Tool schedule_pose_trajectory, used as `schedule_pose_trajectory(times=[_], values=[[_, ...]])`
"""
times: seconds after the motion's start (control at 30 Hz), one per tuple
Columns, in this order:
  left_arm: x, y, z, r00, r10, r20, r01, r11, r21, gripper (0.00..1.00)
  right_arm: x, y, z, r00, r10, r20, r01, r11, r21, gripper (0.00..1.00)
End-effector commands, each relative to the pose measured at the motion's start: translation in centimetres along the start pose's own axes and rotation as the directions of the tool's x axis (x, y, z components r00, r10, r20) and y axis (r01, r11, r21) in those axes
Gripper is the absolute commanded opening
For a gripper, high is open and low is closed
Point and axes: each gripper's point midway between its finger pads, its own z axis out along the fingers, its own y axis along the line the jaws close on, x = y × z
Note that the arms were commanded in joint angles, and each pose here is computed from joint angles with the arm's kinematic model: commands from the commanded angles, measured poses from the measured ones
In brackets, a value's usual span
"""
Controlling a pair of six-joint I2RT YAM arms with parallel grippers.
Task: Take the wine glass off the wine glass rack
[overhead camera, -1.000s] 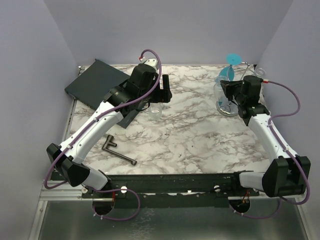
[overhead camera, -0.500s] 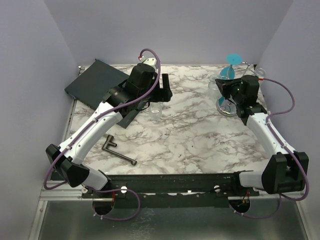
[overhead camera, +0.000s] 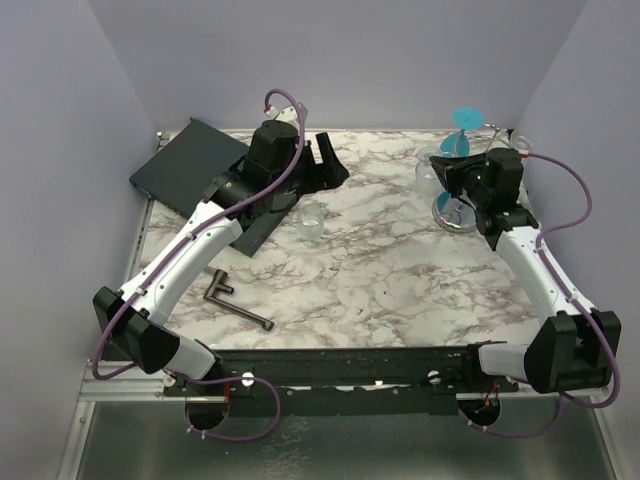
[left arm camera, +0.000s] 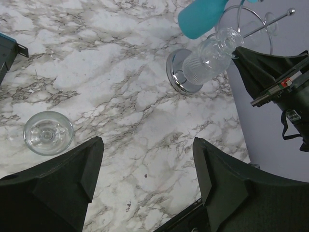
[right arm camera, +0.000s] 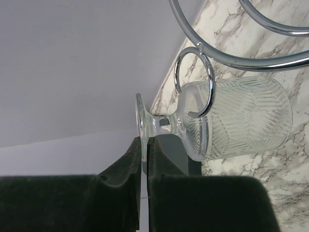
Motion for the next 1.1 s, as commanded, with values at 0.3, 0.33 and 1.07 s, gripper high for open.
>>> schedule_pose_trajectory(times=[0.3, 0.33, 1.07], values=[[-1.1, -1.6, 1.9, 0.984, -0.180, -0.013, 0.179, 0.966, 0.185, 0.82, 1.3, 7.9, -3.2, 0.992, 0.000, -0.127, -0.027, 0.978, -0.206, 0.00], [-1.2, -1.7, 2.0, 0.981, -0.191, -0.019, 0.191, 0.960, 0.204, 0.82, 1.3, 8.4, -3.4, 0.991, 0.003, -0.136, -0.033, 0.976, -0.216, 0.00], [-5.1, -4.9, 3.6, 0.919, -0.394, -0.015, 0.332, 0.751, 0.570, 0.88, 3.7, 19.0, -6.6, 0.900, 0.088, -0.427, -0.280, 0.867, -0.413, 0.00]])
